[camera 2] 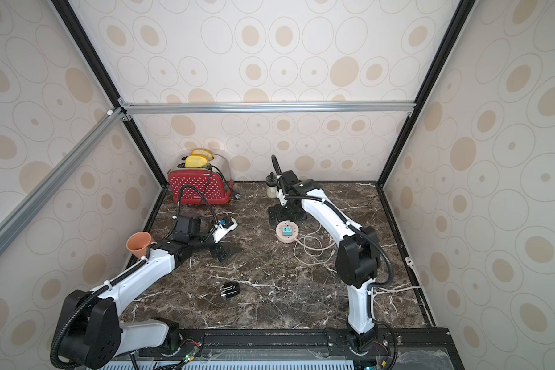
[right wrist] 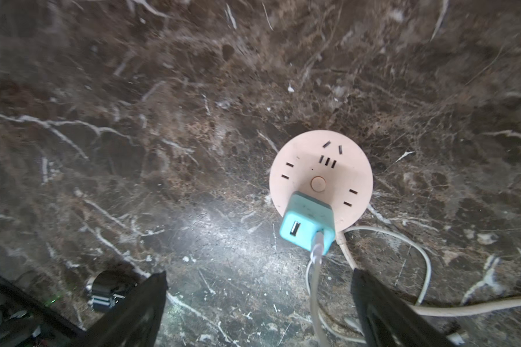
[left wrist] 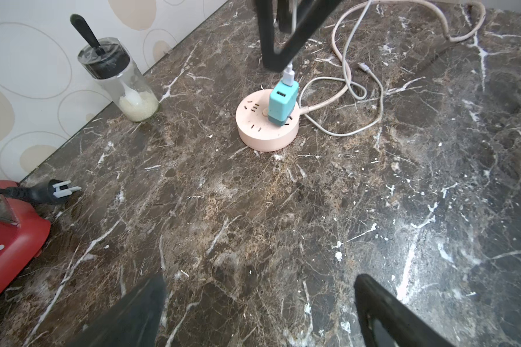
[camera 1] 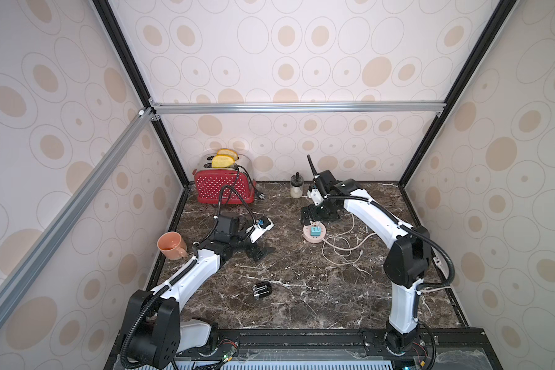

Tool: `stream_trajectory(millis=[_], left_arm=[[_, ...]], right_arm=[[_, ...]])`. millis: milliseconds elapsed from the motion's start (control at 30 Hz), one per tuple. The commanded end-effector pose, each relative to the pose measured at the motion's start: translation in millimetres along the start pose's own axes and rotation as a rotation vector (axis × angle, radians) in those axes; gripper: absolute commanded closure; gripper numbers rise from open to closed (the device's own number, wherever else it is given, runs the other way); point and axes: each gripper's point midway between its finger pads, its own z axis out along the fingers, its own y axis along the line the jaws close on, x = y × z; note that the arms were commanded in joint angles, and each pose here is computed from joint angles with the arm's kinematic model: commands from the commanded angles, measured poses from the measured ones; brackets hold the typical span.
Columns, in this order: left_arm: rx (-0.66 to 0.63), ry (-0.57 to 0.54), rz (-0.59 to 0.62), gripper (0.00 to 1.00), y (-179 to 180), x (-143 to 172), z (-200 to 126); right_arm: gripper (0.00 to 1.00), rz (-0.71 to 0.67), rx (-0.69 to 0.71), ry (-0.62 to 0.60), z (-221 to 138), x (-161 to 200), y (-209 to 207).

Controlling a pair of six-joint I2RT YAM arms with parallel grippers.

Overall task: Charge the electric shaver
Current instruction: Insert the plug into the socket.

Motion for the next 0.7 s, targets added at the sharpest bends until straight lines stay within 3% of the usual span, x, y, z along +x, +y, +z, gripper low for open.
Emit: stream_trajectory(millis=[0,233,567,667], left_arm=[[-0.021,-0.035,0.025,0.01,8,-20,-11],[-0.005,-0.026,0.023,0.01,7,-19,-6],[0.021,-0.025,-0.006,0.01,7,-18,-1],[0.034,-0.022,-0.015,0.01,4,-16,0]], right_arm=[[0.00,-0.071,-0.055,-0.029,-24,11,13],[0.00,-0.112,-0.224,-0.021,-47,61,34],[0.00,0.131,-0.141,0.271,-17,104,6],[0.00,0.190,-0.212,0.368,3,105,7]])
